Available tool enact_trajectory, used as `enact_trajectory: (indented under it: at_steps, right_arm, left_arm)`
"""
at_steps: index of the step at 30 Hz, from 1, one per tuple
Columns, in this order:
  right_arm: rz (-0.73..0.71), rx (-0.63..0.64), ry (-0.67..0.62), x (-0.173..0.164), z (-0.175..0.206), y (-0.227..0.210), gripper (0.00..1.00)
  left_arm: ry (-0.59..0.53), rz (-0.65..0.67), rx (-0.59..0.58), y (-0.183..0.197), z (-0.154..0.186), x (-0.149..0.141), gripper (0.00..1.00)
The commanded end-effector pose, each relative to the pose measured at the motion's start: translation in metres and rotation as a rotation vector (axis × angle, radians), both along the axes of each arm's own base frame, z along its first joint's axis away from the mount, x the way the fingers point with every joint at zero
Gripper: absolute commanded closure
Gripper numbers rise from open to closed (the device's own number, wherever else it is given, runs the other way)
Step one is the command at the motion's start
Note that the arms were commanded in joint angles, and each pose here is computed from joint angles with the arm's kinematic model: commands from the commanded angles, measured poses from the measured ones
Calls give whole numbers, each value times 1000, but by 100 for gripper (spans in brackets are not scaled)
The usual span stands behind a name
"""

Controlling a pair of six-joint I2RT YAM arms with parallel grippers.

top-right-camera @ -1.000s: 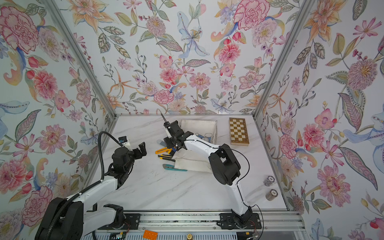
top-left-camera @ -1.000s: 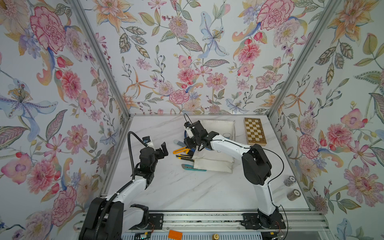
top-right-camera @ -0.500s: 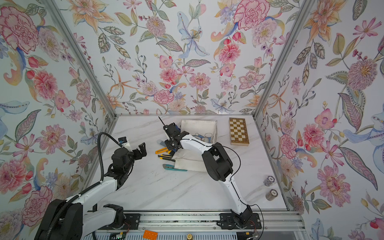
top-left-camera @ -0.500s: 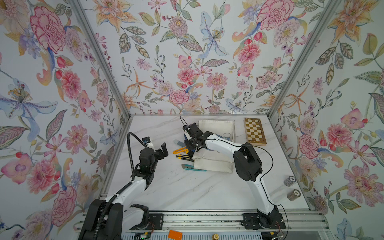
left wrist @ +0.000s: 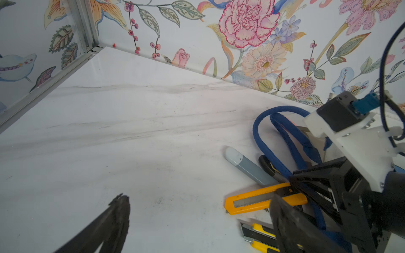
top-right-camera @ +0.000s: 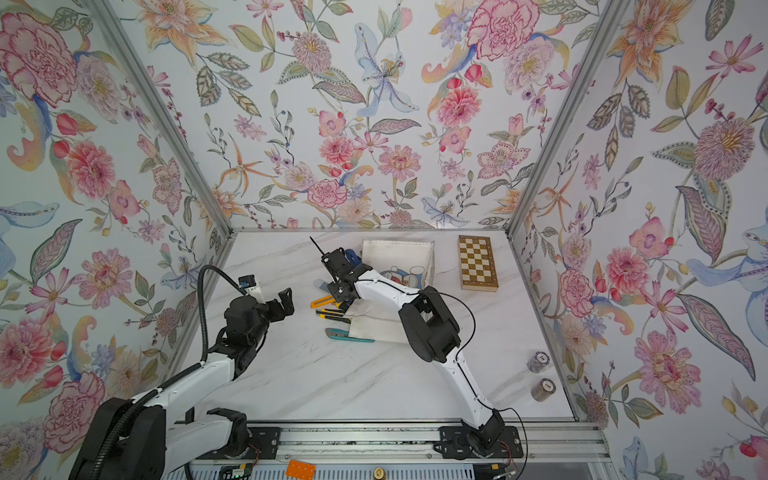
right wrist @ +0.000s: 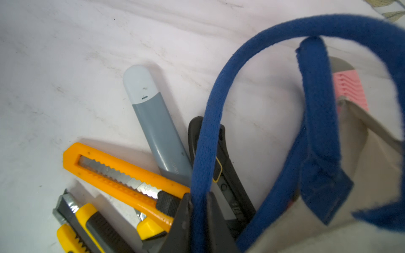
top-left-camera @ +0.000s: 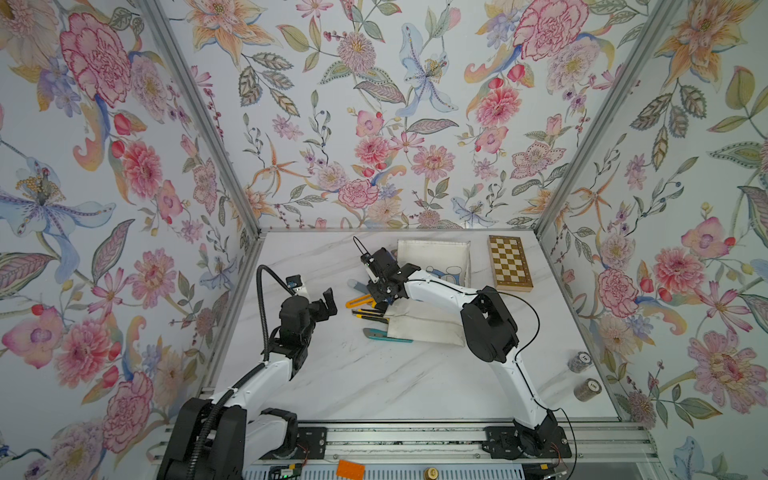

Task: Place the art knife into the pouch
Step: Open the pouch at the center of the board.

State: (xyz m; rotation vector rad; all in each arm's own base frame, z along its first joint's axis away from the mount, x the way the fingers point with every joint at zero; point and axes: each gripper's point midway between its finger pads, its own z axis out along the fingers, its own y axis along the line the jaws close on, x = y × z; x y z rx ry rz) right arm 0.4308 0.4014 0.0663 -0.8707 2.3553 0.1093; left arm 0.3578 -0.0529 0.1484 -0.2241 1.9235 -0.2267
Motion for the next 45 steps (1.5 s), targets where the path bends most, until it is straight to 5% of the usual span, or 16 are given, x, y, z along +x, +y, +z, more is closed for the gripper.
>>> enact_trajectory:
  at_steps: [1, 13, 24, 35, 45]
  right_arm:
    - [-45, -33, -49, 9, 14, -9, 88]
    - [-169, 120, -146, 14, 97, -48, 100]
    - [-243, 451, -254, -1, 189, -104, 100]
    - [-277, 733, -371, -20, 260, -172, 100]
    - [-226, 845, -492, -52, 303, -199, 100]
  left_arm:
    - [-24, -14, 7, -2, 10, 0, 1]
    - [-23, -62, -28, -14, 13, 3, 0]
    - [-29, -177, -207, -47, 19, 15, 1]
    - [-3, -435, -341, -145, 30, 33, 1]
    - [29, -625, -568, -221, 34, 54, 1]
